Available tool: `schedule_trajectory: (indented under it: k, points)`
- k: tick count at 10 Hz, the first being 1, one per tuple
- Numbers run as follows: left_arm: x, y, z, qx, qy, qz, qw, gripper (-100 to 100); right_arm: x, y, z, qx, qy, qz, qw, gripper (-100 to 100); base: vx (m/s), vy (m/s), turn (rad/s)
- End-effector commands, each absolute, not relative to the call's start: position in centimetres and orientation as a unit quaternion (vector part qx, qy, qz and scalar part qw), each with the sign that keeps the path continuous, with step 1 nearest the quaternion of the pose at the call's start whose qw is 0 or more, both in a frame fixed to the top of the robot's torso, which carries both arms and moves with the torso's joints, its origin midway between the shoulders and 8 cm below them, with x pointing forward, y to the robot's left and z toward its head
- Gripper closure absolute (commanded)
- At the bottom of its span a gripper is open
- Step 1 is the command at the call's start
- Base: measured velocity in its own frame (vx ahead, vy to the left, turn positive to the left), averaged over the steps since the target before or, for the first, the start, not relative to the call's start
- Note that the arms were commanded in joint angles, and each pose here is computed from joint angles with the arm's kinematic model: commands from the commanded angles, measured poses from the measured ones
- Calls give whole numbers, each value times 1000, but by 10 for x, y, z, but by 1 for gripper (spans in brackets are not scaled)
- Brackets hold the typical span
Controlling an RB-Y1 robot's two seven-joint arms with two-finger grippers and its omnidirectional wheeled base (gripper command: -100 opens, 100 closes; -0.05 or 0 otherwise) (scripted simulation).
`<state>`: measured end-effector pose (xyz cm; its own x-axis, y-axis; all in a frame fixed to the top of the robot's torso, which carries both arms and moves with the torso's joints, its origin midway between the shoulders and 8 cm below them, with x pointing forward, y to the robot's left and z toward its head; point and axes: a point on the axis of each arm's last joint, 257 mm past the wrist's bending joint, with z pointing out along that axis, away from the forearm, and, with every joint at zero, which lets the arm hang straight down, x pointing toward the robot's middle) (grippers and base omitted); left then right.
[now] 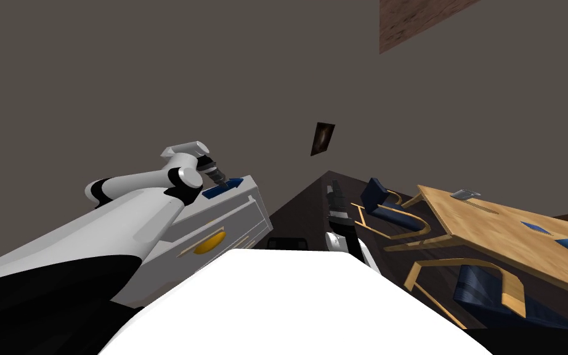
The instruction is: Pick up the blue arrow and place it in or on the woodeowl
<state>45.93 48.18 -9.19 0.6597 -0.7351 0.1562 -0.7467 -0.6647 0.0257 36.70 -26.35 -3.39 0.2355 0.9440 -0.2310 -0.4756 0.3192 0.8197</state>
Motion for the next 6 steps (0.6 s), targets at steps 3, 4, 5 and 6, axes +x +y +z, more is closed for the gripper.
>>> schedule_trajectory:
  k: [3,4,5,6]
  points:
    - [460,483,-91,910,-408,68,41,100,367,-264,-34,313,374,492,721,0,0,0,0]
    - [460,483,-91,910,-408,68,41,100,367,-264,-34,313,374,492,721,0,0,0,0]
    - [460,483,-91,910,-408,68,41,100,367,-264,-34,313,374,492,721,0,0,0,0]
    - [460,483,-91,910,-408,68,41,100,367,-264,-34,313,374,492,721,0,0,0,0]
